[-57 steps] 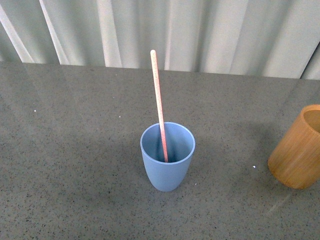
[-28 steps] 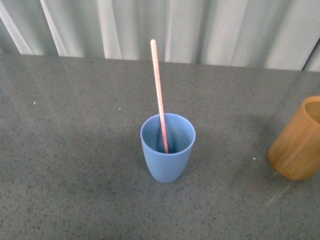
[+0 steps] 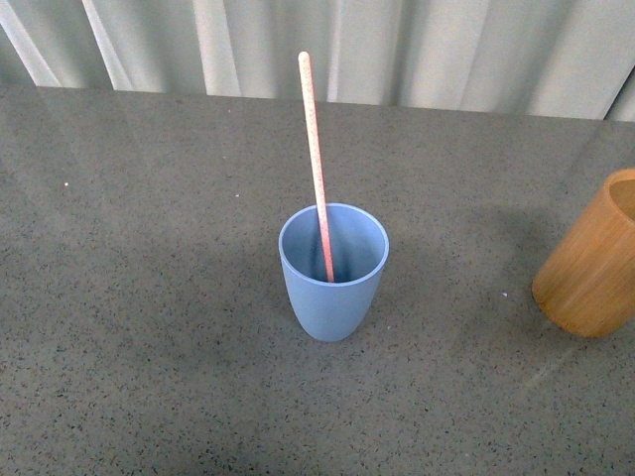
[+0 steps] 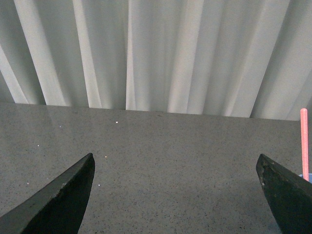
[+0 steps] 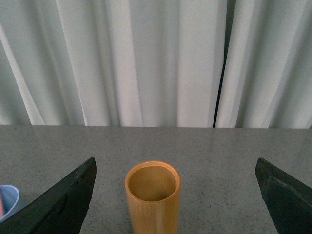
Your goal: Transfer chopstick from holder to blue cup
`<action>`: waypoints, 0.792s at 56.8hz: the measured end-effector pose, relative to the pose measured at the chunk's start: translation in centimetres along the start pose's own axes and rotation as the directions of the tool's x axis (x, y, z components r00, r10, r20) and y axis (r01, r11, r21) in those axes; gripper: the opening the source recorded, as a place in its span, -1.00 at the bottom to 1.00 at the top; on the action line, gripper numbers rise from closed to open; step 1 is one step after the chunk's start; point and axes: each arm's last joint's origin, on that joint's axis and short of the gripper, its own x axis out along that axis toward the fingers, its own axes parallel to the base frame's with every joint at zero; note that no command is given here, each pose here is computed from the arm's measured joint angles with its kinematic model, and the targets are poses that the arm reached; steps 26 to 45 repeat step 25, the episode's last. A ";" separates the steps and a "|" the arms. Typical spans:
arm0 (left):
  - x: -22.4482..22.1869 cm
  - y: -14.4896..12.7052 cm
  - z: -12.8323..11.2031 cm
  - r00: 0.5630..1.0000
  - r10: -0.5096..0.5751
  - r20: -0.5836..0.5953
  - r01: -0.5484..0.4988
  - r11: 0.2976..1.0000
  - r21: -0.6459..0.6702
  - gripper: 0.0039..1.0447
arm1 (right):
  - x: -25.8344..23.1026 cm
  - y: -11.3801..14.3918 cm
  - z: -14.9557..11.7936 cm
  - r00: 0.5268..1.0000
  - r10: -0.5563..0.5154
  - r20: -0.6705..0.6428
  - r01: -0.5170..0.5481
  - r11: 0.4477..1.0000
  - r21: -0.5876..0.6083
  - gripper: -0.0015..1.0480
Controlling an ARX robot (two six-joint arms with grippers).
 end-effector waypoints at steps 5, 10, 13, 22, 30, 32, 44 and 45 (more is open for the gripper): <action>0.0 0.0 0.0 1.000 0.000 0.000 0.000 1.000 0.000 0.87 | 0.0 0.0 0.0 1.000 0.000 0.000 0.000 1.000 0.000 0.81; 0.0 0.0 0.0 1.000 0.000 0.000 0.000 1.000 0.000 0.87 | 0.0 0.0 0.0 1.000 0.000 0.000 0.000 1.000 0.000 0.81; 0.0 0.0 0.0 1.000 0.000 0.000 0.000 1.000 0.000 0.87 | 0.0 0.0 0.0 1.000 0.000 0.000 0.000 1.000 0.000 0.81; 0.0 0.0 0.0 1.000 0.000 0.000 0.000 1.000 0.000 0.87 | 0.0 0.0 0.0 1.000 0.000 0.000 0.000 1.000 0.000 0.81; 0.0 0.0 0.0 1.000 0.000 0.000 0.000 1.000 0.000 0.87 | 0.0 0.0 0.0 1.000 0.000 0.000 0.000 1.000 0.000 0.81; 0.0 0.0 0.0 1.000 0.000 0.000 0.000 1.000 0.000 0.87 | 0.0 0.0 0.0 1.000 0.000 0.000 0.000 1.000 0.000 0.81; 0.0 0.0 0.0 1.000 0.000 0.000 0.000 1.000 0.000 0.87 | 0.0 0.0 0.0 1.000 0.000 0.000 0.000 1.000 0.000 0.81; 0.0 0.0 0.0 1.000 0.000 0.000 0.000 1.000 0.000 0.87 | 0.0 0.0 0.0 1.000 0.000 0.000 0.000 1.000 0.000 0.81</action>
